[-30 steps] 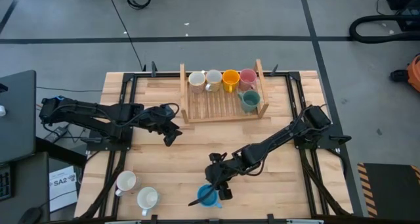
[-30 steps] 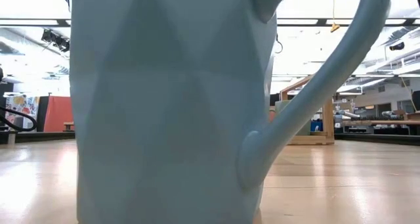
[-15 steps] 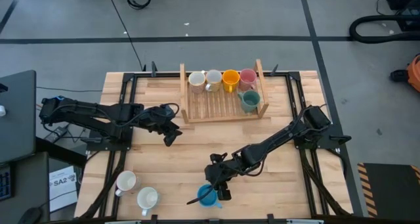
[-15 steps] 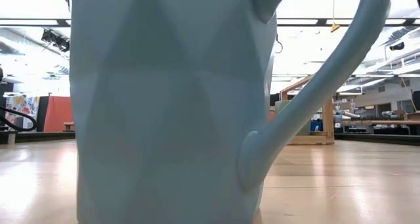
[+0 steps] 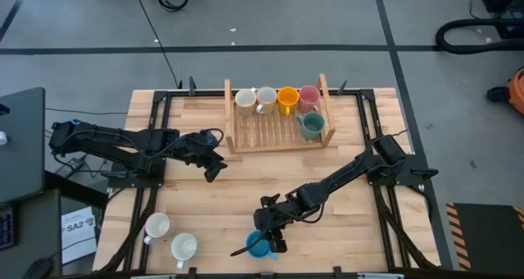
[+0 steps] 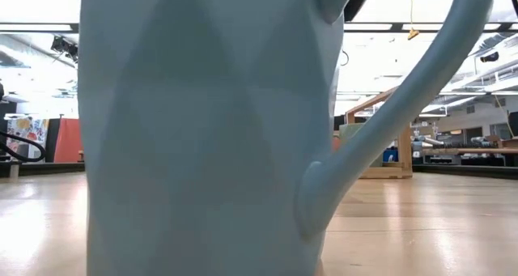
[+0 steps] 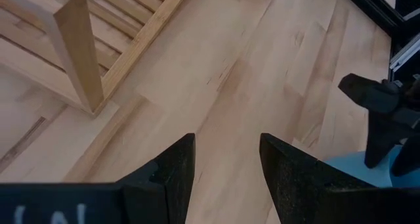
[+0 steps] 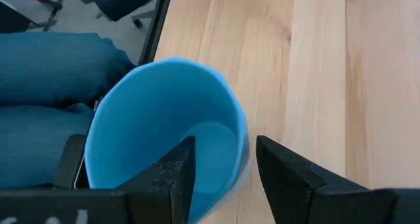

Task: Place coffee mugs
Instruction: Put the blue mug on the shelf

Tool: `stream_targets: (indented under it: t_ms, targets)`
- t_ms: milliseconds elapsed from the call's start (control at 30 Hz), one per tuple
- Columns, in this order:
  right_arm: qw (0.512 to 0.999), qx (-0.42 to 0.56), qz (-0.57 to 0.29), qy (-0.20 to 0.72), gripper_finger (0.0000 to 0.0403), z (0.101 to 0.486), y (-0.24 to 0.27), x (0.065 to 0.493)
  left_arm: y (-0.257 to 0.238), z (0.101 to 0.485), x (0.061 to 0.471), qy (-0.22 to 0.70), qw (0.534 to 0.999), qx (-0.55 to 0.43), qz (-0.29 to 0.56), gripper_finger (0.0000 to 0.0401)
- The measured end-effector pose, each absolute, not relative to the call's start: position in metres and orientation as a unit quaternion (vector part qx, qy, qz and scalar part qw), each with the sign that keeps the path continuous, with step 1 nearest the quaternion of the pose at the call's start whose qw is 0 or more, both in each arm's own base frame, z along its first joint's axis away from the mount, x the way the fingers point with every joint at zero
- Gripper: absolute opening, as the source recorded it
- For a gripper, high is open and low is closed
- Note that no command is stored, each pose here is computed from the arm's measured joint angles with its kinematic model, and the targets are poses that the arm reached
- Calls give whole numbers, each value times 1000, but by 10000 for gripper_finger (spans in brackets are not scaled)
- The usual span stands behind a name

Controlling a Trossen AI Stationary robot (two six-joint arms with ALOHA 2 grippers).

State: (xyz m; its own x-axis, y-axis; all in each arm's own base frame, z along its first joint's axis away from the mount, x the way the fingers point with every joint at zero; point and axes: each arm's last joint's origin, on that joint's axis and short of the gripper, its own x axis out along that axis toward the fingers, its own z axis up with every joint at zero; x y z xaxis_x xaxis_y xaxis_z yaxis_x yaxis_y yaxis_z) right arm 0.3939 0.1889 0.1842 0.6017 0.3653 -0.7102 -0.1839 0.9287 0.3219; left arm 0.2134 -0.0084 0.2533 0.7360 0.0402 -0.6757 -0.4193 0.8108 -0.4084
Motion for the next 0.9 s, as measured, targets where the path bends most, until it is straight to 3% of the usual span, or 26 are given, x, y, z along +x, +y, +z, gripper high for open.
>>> stream_targets:
  t_ms: [367,900]
  targets:
    - [881,97,135,442,150,181,186,390,-8,253,213,341,892,-269,125,176]
    - [879,92,132,449,30,180,185,389,-8,253,213,341,893,-267,125,176]
